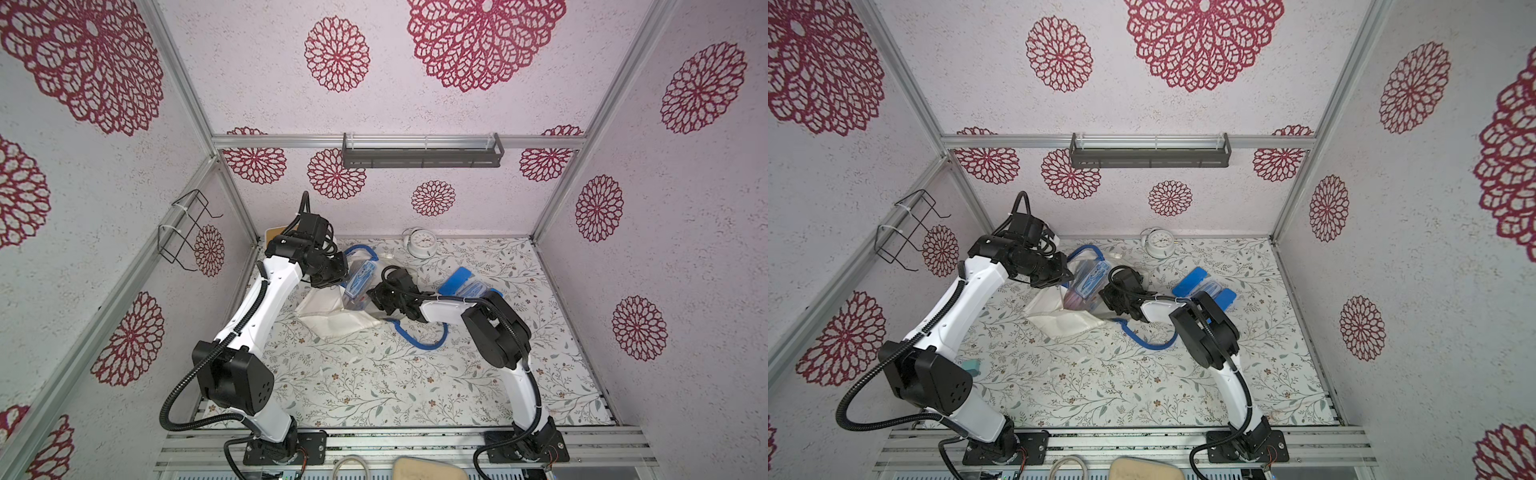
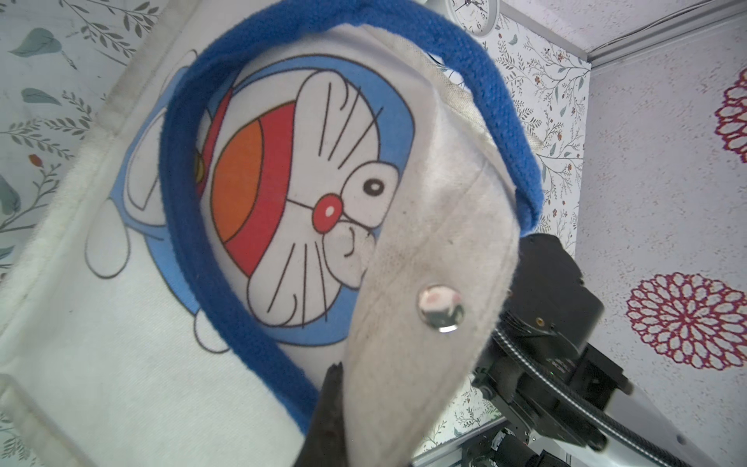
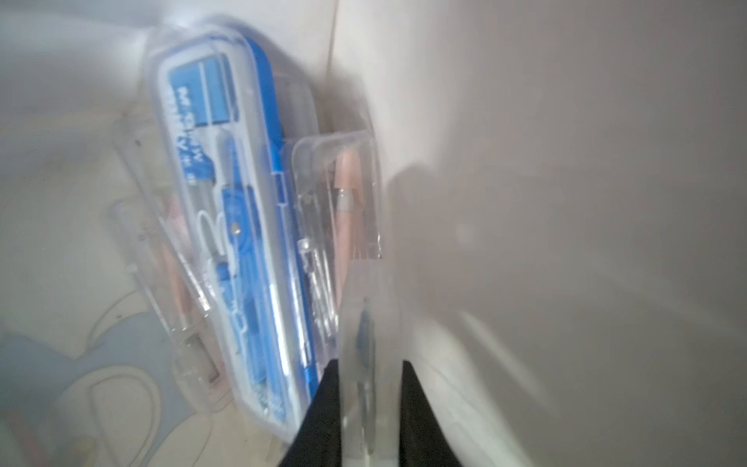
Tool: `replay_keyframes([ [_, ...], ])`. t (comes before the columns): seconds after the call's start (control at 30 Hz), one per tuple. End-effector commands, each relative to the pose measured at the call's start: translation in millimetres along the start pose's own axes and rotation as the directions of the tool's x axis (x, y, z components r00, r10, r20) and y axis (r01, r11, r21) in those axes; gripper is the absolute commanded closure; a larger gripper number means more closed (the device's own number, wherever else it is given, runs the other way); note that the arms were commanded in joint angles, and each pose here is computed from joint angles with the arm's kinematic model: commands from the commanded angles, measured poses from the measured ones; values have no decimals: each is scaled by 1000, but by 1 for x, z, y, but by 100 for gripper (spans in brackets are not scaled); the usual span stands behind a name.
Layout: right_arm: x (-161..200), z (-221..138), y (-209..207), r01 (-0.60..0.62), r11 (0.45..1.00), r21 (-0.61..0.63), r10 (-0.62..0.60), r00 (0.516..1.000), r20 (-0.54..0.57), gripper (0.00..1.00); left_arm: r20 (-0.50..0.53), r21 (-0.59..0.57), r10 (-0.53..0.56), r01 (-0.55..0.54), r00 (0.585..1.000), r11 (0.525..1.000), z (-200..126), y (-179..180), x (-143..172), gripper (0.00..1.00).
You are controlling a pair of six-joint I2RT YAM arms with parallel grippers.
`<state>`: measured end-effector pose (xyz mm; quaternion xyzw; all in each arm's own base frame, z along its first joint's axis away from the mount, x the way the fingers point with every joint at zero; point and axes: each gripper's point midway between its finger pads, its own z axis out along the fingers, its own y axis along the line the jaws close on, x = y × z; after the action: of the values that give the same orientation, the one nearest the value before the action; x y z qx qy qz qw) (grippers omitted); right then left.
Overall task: Take out the compass set from the canvas bag
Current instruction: Pick up the compass set from the canvas bag.
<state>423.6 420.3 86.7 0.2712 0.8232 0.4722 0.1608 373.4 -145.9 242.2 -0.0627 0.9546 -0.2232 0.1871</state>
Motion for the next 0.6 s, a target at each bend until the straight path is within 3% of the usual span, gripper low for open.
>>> replay_keyframes([
  [0.0,-6,-44,77,57,979,-196,-48,998,51,86,32,23,4,-4,999,1000,-17,-2,0,100],
  [0.57,-31,-137,90,188,968,-163,-161,973,168,86,54,15,-6,5,999,1000,-22,3,-2,100],
])
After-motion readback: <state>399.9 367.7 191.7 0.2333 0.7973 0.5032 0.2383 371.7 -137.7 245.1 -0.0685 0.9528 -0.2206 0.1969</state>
